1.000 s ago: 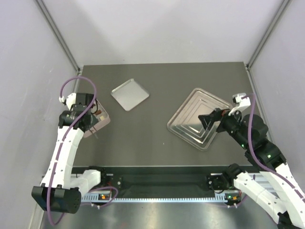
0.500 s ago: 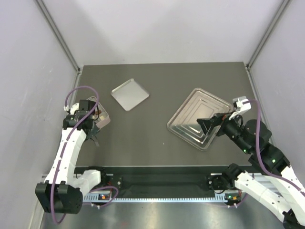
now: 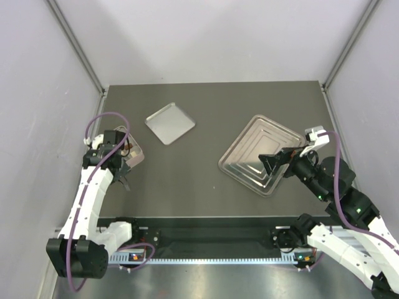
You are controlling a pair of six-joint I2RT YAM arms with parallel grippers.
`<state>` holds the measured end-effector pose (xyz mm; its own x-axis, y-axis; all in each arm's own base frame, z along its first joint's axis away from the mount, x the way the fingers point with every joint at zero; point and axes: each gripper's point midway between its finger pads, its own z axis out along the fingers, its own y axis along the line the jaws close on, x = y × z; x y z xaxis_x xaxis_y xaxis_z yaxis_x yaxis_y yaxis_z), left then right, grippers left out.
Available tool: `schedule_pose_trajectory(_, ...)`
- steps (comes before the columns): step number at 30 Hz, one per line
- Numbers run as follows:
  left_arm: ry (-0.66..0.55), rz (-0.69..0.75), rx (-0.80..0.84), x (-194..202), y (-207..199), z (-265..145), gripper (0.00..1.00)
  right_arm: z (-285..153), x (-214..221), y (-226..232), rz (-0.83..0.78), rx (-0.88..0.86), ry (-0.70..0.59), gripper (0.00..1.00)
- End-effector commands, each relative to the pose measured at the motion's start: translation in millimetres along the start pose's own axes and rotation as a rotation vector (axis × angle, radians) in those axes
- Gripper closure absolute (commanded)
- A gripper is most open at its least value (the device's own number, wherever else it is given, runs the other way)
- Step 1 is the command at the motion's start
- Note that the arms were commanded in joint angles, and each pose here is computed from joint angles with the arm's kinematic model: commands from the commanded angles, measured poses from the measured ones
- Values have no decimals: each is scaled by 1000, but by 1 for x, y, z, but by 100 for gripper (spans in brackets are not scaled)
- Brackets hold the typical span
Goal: Pack the chocolate
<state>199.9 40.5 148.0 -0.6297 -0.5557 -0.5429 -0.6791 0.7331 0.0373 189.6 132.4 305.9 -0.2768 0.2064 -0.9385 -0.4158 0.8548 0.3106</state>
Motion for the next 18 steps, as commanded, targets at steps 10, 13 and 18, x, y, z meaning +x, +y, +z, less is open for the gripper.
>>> schedule_pose_trajectory(10,-27,-11,-3,-10,-6,7,61,-7,-24,5,-3,-13,-83,0)
schedule_pose_trajectory(13,-29,-11,-6,-11,-6,8,60,-7,-23,4,-5,-12,-81,0)
schedule_pose_trajectory(18,-27,-7,-12,-12,-7,9,55,-8,-24,3,-8,-4,-86,0)
